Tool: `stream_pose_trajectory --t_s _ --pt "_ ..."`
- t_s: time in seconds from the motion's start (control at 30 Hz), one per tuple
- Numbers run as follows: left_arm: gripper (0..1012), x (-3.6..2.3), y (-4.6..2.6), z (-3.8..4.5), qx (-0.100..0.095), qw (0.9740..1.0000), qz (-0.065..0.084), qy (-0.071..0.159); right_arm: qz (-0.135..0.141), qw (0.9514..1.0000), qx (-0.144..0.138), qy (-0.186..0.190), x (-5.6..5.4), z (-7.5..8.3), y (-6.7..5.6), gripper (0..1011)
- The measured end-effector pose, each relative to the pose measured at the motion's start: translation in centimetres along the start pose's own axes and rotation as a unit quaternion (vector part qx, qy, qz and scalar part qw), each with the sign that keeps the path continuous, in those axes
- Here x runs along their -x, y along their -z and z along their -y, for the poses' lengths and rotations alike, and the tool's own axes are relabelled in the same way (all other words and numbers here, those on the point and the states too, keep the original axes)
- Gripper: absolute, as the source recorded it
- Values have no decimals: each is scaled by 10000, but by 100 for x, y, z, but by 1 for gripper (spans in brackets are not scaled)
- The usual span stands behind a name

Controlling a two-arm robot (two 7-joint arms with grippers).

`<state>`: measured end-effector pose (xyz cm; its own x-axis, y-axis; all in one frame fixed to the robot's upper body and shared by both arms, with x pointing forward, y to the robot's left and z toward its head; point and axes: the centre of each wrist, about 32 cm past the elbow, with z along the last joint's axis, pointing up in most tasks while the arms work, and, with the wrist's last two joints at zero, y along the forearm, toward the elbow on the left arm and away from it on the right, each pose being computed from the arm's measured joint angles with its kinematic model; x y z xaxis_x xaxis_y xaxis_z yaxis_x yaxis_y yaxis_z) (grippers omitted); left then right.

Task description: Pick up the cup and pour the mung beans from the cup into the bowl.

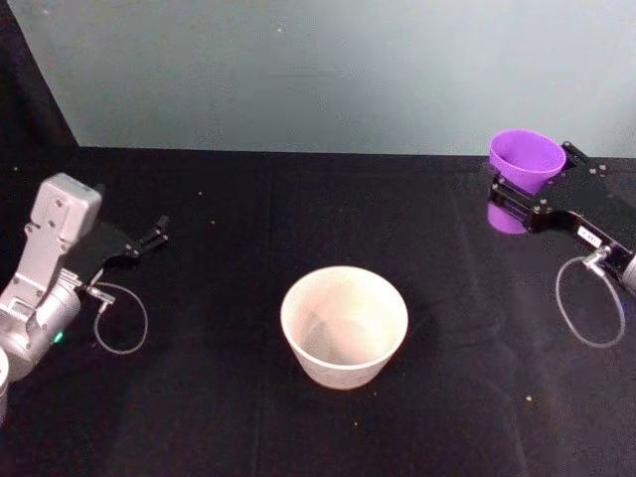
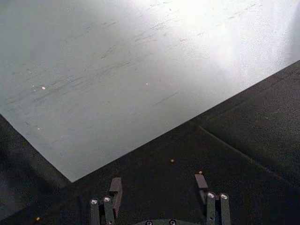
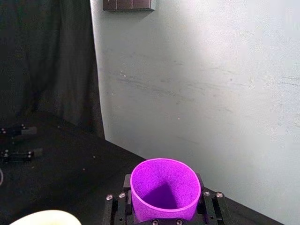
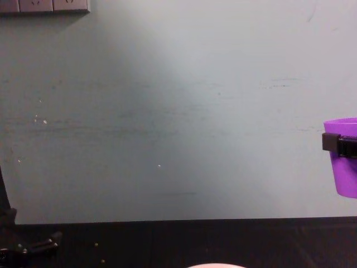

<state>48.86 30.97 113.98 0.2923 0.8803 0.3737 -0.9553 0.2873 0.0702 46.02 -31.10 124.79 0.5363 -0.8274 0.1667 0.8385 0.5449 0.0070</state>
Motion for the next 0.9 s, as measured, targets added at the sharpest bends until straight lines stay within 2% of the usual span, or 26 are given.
stream_pose_trajectory --t_s 0.9 --pt "1011 0 0 0 0 10000 0 0 0 10000 0 0 0 0 0 742"
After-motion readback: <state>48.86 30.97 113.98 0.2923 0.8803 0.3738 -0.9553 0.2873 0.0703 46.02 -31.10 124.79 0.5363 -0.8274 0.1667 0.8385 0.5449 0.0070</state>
